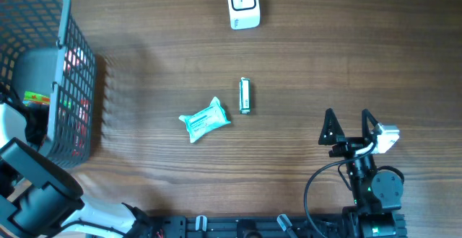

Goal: Scan the item barcode
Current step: 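Reach the left gripper into the basket and grasp the Haribo gummy bag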

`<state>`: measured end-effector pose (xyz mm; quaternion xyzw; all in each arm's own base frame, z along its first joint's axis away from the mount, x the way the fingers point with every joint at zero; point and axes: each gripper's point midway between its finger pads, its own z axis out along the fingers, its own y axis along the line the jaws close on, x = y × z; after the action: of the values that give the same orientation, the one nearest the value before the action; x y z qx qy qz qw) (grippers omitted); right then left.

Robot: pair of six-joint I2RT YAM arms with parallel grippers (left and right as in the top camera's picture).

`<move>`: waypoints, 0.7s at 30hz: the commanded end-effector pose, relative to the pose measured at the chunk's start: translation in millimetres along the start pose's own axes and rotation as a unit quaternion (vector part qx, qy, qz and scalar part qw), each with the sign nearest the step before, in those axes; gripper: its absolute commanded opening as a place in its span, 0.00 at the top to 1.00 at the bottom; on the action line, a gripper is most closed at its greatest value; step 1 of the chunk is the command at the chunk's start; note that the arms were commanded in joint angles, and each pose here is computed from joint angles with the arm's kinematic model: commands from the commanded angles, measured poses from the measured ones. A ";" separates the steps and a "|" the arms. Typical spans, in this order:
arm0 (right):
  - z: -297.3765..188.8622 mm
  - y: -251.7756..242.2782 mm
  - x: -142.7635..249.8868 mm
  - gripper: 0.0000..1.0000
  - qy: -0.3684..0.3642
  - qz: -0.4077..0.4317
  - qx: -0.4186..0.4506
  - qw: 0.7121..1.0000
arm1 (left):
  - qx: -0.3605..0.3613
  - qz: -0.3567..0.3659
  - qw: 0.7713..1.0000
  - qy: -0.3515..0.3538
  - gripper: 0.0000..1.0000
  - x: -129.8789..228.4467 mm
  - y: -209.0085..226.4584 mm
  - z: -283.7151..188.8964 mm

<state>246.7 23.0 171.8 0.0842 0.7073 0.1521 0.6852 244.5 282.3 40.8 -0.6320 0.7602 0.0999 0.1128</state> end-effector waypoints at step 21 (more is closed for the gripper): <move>-0.1 0.4 -1.1 0.00 -0.002 0.003 -0.002 1.000 | 0.459 0.048 0.871 -0.168 0.96 17.0 -40.5 -359.6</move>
<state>246.7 23.0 171.9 0.0842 0.7071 0.1521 0.6853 257.6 204.1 365.1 -0.5012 0.7000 -0.0391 0.5072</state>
